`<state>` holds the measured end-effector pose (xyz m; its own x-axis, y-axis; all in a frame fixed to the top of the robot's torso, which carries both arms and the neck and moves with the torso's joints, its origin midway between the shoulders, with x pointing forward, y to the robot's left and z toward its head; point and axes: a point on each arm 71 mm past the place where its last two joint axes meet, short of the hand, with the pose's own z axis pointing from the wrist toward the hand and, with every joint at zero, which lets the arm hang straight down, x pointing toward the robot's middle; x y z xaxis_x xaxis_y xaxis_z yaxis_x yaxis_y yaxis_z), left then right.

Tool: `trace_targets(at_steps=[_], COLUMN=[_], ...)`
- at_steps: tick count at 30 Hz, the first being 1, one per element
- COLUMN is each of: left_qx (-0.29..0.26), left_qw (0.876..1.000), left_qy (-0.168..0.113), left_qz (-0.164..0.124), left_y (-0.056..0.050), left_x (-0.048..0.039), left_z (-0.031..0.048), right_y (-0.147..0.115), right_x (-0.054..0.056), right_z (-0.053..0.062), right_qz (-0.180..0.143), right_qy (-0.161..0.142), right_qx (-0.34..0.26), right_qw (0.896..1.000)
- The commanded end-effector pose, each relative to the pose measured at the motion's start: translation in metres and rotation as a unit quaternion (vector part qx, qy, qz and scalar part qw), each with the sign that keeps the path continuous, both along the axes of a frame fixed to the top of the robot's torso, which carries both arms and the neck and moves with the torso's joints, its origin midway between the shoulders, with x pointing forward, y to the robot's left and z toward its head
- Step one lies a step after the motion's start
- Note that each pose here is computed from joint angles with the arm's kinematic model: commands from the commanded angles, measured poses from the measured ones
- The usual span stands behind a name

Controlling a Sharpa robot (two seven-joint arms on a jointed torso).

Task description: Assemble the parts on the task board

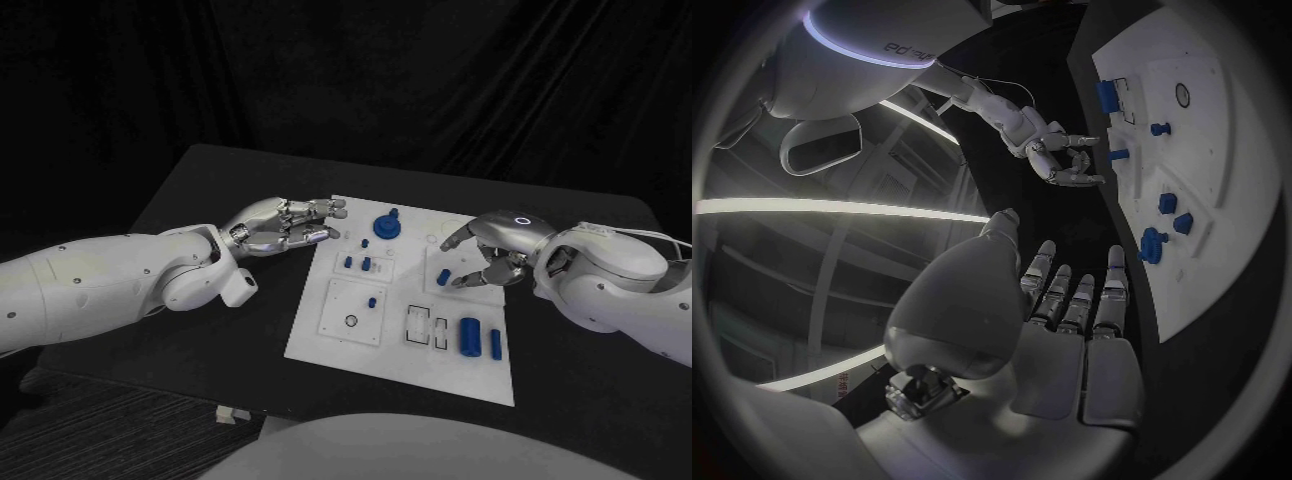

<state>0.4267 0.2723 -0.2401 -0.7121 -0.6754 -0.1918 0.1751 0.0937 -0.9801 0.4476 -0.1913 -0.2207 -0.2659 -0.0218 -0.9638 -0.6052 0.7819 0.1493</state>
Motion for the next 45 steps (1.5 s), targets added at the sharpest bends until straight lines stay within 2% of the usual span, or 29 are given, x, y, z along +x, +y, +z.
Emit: trace_targets(at_steps=[1,6,12,31,45], left_qx=[-0.024,-0.023,-0.018,-0.012,-0.010], left_qw=[1.000,1.000,1.000,1.000,0.999], left_qy=[0.002,0.006,0.013,0.025,0.030], left_qz=[-0.006,-0.007,-0.008,-0.009,-0.010], left_y=[0.000,0.001,0.003,0.005,0.005], left_x=[-0.0005,-0.0009,-0.0003,-0.0008,-0.0014], left_z=[0.0023,0.0012,-0.0004,-0.0050,-0.0061], right_y=[0.003,0.008,0.013,0.018,0.016], right_x=[-0.002,-0.003,-0.002,-0.001,0.000], right_z=[-0.007,-0.017,-0.023,-0.026,-0.030], right_qz=[0.009,0.013,0.017,0.014,0.004], right_qy=[0.009,0.020,0.023,0.018,0.035], right_qx=[-0.006,-0.009,-0.007,-0.001,-0.022], right_qw=[1.000,1.000,1.000,1.000,0.999])
